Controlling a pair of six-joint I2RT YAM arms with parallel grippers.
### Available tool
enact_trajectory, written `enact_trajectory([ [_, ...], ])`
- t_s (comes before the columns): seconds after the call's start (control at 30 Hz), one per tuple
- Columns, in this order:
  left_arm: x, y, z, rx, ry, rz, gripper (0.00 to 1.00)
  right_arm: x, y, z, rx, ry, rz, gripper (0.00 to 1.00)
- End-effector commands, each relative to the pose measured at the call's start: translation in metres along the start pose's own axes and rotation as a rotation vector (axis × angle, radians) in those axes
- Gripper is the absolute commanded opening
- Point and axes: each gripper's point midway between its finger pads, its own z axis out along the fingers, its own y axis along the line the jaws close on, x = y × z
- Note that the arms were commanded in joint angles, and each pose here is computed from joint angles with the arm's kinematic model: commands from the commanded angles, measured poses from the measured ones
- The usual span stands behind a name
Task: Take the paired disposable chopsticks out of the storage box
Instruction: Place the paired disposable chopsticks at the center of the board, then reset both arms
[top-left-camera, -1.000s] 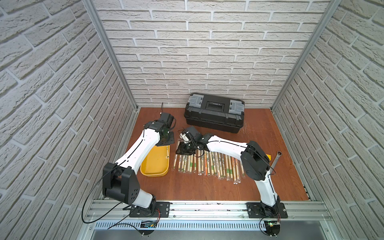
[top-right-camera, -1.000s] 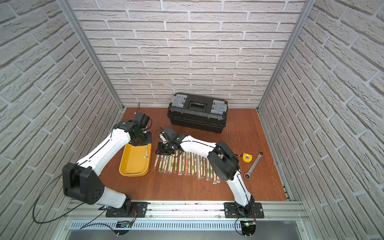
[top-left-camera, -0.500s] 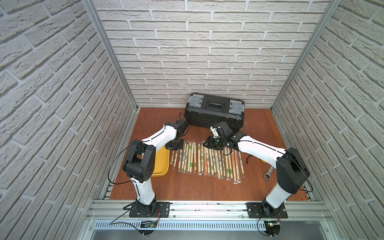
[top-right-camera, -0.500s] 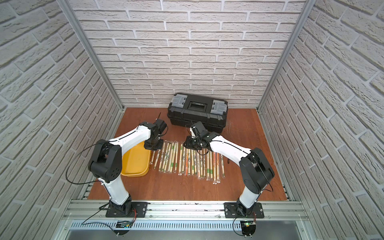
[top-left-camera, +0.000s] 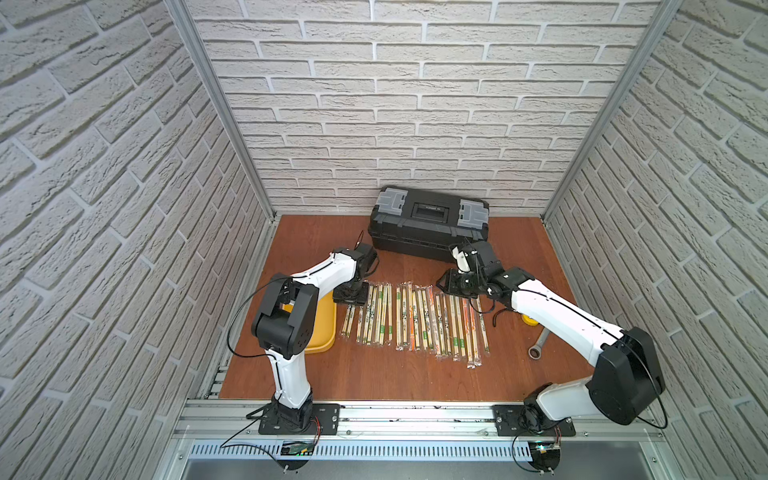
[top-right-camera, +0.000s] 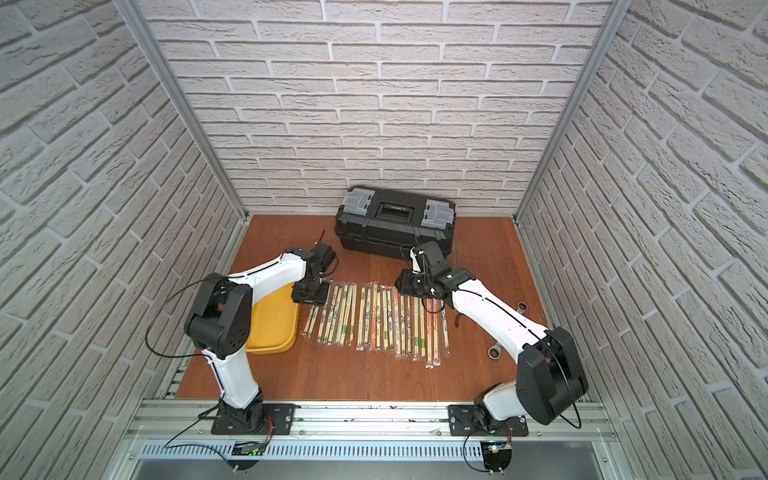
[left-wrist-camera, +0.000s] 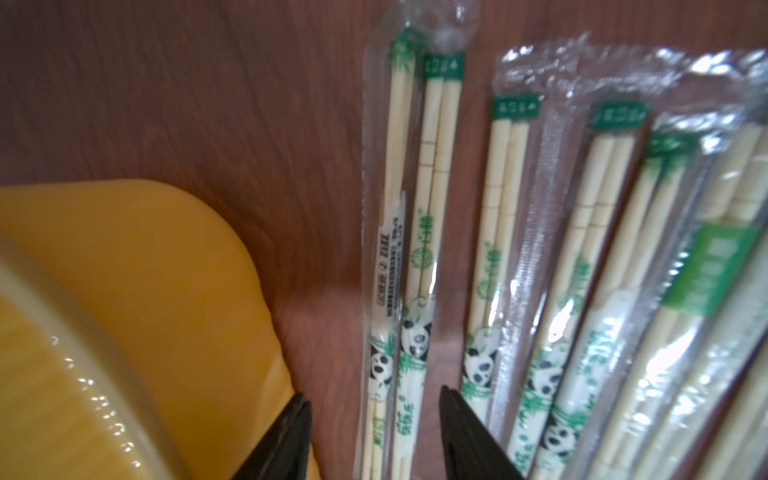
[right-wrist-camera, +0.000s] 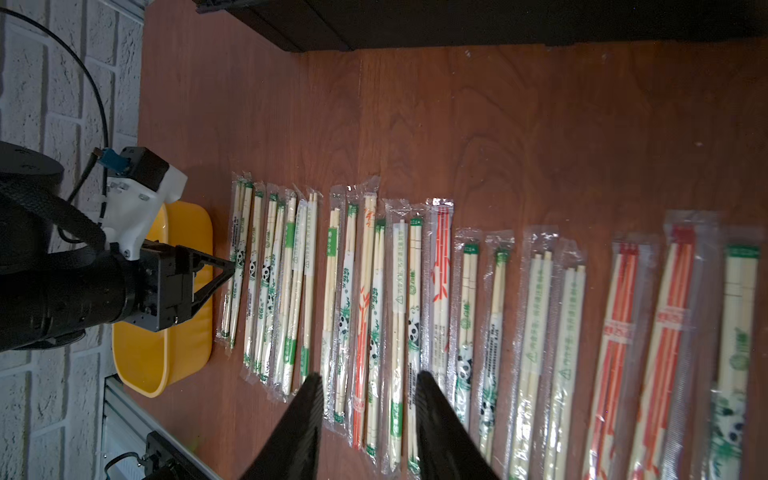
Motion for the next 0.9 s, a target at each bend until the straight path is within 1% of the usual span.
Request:
enact_trajectory([
  [0.0,-0.023,-0.014,-0.053,0.122,-0.150,-0.022,0.63,-0.007,-0.012,-0.019,0.032,-0.038,-0.015,0.43],
  [0.07,-0.033,-0.013,-0.079,0.157,-0.238,-0.044,0.68,-0.015,-0.017,-0.031,0.062,-0.075,-0.021,0.53],
  [0.1,-0.036,-0.010,-0.088,0.161,-0.277,-0.058,0.70,-0.020,-0.021,-0.036,0.081,-0.093,-0.026,0.65],
  [0.13,-0.039,-0.003,-0.099,0.154,-0.327,-0.079,0.73,-0.025,-0.025,-0.043,0.107,-0.115,-0.033,0.96],
  [0.17,-0.043,0.006,-0.109,0.135,-0.381,-0.103,0.74,-0.031,-0.029,-0.049,0.132,-0.139,-0.040,1.00],
  [0.23,-0.049,0.030,-0.122,0.085,-0.483,-0.164,0.78,-0.042,-0.040,-0.060,0.189,-0.181,-0.052,1.00],
  [0.3,-0.049,0.056,-0.127,0.056,-0.560,-0.242,0.89,-0.054,-0.057,-0.071,0.258,-0.237,-0.055,1.00],
  [0.33,-0.049,0.072,-0.127,0.035,-0.598,-0.284,0.98,-0.060,-0.067,-0.075,0.291,-0.267,-0.046,1.00],
  [0.47,-0.042,0.129,-0.113,-0.011,-0.702,-0.433,0.98,-0.079,-0.118,-0.089,0.424,-0.373,0.018,1.00],
  [0.53,-0.037,0.149,-0.102,-0.022,-0.740,-0.473,0.98,-0.085,-0.141,-0.093,0.486,-0.445,0.031,1.00],
  [0.57,-0.036,0.157,-0.098,-0.033,-0.770,-0.480,0.98,-0.087,-0.154,-0.095,0.529,-0.482,0.022,1.00],
  [0.63,-0.036,0.169,-0.094,-0.071,-0.824,-0.454,0.98,-0.091,-0.177,-0.099,0.640,-0.539,-0.006,1.00],
  [0.73,-0.029,0.188,-0.081,-0.137,-0.865,-0.459,0.98,-0.094,-0.209,-0.100,0.748,-0.574,-0.009,1.00],
  [0.8,-0.024,0.204,-0.071,-0.175,-0.900,-0.504,0.98,-0.093,-0.227,-0.096,0.764,-0.605,-0.001,1.00],
  [0.83,-0.021,0.211,-0.066,-0.182,-0.917,-0.537,0.98,-0.093,-0.235,-0.094,0.753,-0.630,0.001,1.00],
  [0.87,-0.021,0.215,-0.062,-0.180,-0.934,-0.544,0.98,-0.092,-0.242,-0.089,0.740,-0.656,-0.002,1.00],
])
